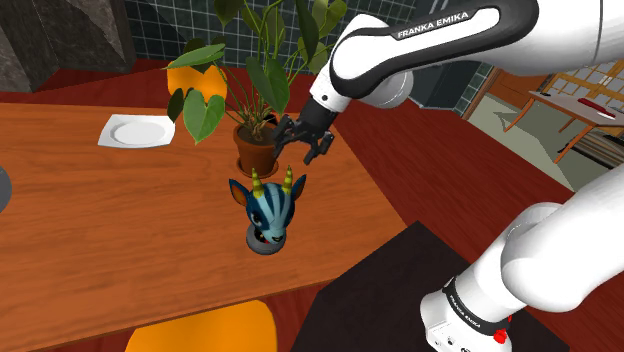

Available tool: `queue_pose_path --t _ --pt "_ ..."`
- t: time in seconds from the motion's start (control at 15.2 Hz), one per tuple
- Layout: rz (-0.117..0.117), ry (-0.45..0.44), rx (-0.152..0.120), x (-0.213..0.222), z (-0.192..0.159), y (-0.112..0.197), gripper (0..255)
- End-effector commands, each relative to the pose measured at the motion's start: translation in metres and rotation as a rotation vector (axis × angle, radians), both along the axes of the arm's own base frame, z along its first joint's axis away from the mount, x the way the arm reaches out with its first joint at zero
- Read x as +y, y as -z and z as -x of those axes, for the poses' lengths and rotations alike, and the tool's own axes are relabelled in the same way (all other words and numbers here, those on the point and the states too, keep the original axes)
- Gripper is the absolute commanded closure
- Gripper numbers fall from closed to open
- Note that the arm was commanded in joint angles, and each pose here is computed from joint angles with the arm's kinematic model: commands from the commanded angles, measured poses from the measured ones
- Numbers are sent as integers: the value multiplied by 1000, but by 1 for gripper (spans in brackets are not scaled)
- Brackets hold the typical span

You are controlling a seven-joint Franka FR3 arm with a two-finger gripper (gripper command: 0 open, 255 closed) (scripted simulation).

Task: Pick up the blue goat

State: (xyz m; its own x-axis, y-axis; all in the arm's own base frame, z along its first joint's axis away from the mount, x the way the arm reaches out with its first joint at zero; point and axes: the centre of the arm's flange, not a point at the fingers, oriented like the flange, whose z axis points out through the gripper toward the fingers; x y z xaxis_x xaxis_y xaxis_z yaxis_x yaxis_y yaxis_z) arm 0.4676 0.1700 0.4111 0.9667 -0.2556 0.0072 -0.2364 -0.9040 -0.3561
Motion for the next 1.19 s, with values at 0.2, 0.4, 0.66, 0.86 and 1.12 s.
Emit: queue_pose_path --t 0.2,0.4,0.66,0.86,1.12 --pt "-3 4 0 2 -1 26 0" --pt "-3 4 0 2 -1 35 0" --pt "-3 4 0 3 -1 34 255" --pt "-3 4 0 3 -1 34 255" --pt "-3 4 0 2 -1 29 255"
